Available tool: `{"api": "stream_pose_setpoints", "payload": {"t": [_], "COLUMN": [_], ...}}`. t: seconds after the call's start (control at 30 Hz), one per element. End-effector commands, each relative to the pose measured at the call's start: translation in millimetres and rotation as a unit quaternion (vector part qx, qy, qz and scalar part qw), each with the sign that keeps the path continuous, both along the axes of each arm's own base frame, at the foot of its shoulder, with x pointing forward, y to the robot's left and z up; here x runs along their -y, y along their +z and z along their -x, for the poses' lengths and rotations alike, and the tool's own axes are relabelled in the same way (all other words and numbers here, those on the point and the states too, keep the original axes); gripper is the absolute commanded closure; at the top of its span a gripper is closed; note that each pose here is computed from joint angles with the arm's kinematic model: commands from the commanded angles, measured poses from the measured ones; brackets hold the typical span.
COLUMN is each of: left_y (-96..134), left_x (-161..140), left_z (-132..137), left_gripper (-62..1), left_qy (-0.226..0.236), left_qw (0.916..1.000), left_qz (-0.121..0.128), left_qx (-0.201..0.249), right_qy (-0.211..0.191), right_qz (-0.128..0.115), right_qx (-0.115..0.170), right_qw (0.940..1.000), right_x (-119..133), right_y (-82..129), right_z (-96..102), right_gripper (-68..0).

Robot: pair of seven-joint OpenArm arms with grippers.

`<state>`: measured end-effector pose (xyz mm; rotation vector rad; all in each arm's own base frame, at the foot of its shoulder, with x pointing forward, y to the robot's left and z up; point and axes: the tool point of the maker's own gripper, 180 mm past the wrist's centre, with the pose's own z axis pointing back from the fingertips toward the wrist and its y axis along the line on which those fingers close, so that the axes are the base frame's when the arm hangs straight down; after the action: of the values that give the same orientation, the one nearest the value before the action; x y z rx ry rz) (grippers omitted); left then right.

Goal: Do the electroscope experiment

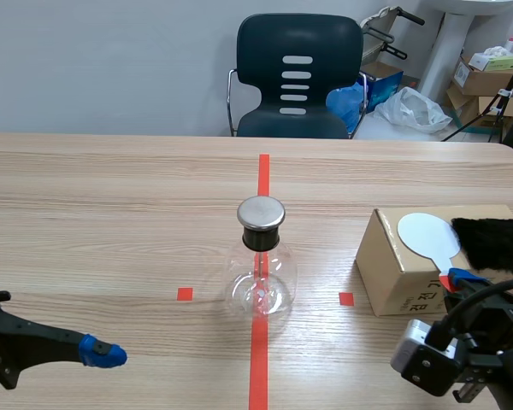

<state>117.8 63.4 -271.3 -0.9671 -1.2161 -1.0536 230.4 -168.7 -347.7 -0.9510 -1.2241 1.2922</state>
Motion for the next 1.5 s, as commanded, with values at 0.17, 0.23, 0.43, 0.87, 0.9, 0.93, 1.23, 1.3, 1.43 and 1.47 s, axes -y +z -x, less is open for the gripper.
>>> {"api": "stream_pose_setpoints", "payload": {"t": [0.17, 0.23, 0.43, 0.87, 0.9, 0.93, 1.23, 1.3, 1.43, 1.47], "left_y": [9, 9, 9, 9, 9, 9, 9, 9, 9, 9], "left_x": [2, 2, 2, 2, 2, 2, 2, 2, 2, 2], "left_z": [-1, -1, -1, -1, -1, -1, -1, -1, -1, -1], "left_gripper": [-34.3, -34.3, -34.3, -34.3, -34.3, -34.3, -34.3, -34.3, -34.3, -34.3], "left_qy": [-0.003, -0.003, -0.003, -0.003, -0.003, -0.003, -0.003, -0.003, -0.003, -0.003], "left_qw": [0.9999, 0.9999, 0.9999, 0.9999, 0.9999, 0.9999, 0.9999, 0.9999, 0.9999, 0.9999], "left_qz": [0.014, 0.014, 0.014, 0.014, 0.014, 0.014, 0.014, 0.014, 0.014, 0.014], "left_qx": [0.006, 0.006, 0.006, 0.006, 0.006, 0.006, 0.006, 0.006, 0.006, 0.006], "right_qy": [0.001, 0.002, 0.004, 0.005, 0.005, 0.005, 0.005, 0.005, 0.005, 0.005], "right_qz": [0.003, 0.003, 0.003, 0.003, 0.003, 0.003, 0.003, 0.003, 0.003, 0.003], "right_qx": [-0.011, -0.021, -0.042, -0.042, -0.042, -0.042, -0.042, -0.042, -0.042, -0.042], "right_qw": [0.9999, 0.9998, 0.9991, 0.9991, 0.9991, 0.9991, 0.9991, 0.9991, 0.9991, 0.9991], "right_x": [2, 2, 1, 1, 1, 1, 1, 1, 1, 1], "right_y": [0, -3, -11, -11, -11, -11, -11, -11, -11, -11], "right_z": [-2.8, -2.1, -0.3, -0.4, -0.5, -0.5, -0.4, -0.4, -0.4, -0.4], "right_gripper": [-1.0, -1.0, -1.0, -1.0, -1.0, -1.0, -1.0, -1.0, -1.0, -1.0]}}
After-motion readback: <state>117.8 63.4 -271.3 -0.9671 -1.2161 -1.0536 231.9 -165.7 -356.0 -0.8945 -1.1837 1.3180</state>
